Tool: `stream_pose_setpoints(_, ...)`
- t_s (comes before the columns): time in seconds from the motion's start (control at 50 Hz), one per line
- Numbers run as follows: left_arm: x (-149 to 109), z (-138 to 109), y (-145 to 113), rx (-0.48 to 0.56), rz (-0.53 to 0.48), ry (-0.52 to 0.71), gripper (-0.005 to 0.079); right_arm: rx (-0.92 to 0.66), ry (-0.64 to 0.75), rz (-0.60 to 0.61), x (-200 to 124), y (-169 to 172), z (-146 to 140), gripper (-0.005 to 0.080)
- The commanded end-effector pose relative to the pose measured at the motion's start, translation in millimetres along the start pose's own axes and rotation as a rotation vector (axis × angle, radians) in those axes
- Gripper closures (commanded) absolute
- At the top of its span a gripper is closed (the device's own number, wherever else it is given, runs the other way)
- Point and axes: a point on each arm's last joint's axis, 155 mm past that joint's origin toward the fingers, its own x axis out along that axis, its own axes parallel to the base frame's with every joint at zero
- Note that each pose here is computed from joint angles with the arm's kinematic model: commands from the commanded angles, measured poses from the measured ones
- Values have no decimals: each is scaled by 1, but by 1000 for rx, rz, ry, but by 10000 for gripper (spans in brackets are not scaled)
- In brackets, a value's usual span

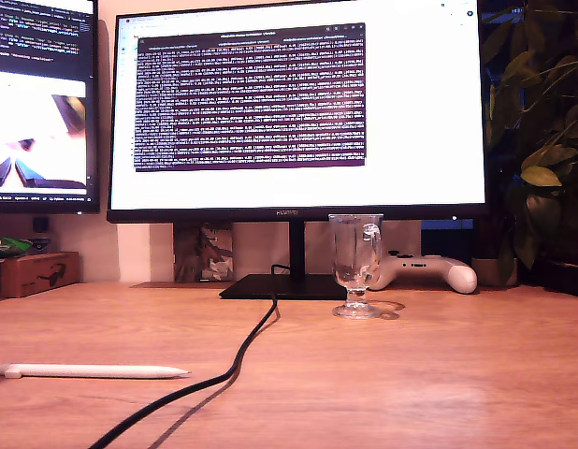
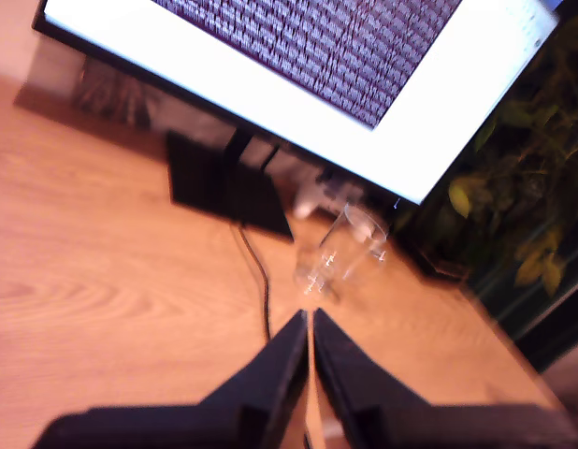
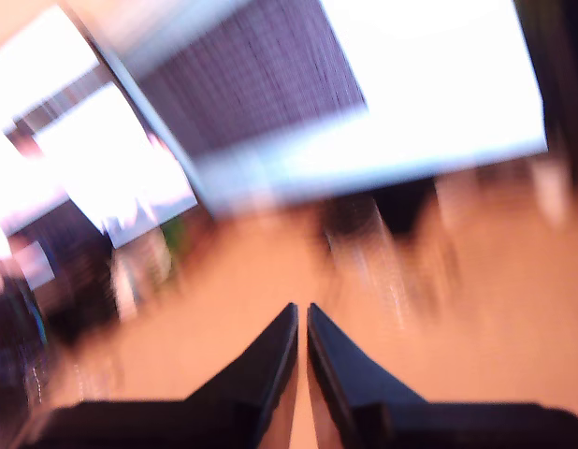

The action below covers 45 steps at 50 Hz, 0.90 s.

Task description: Pick the small glass cups in front of you with each of your hands, and place them behind the white pen

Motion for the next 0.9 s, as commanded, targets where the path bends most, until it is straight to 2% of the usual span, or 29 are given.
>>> stream_pose_setpoints(0.0,0,-1,8,33,66,57,762,-35,46,8,6,6,8,763)
stream_pose_setpoints(0.04,-2,2,12,31,120,89,762,-63,85,7,13,7,12,764)
stream_pose_setpoints(0.06,-3,3,15,75,143,104,762,-69,101,4,16,7,13,764)
stream_pose_setpoints(0.1,-6,6,21,78,199,137,762,-82,138,0,25,8,16,764)
stream_pose_setpoints(0.14,-8,8,27,128,250,175,762,-79,176,-7,34,7,17,764)
stream_pose_setpoints(0.22,-14,13,37,136,343,240,762,-92,256,-20,53,8,16,764)
stream_pose_setpoints(0.46,-33,25,45,153,499,438,762,-180,511,-131,120,-10,-17,762)
stream_pose_setpoints(0.54,-46,25,57,179,595,514,762,-230,561,-163,142,-14,-28,737)
stream_pose_setpoints(0.6,-53,25,65,191,651,557,762,-252,582,-195,154,-19,-30,691)
stream_pose_setpoints(0.74,-66,21,79,197,741,630,761,-262,616,-224,180,-25,-31,452)
stream_pose_setpoints(0.88,-70,21,83,213,765,649,761,-256,622,-230,196,-26,-24,385)
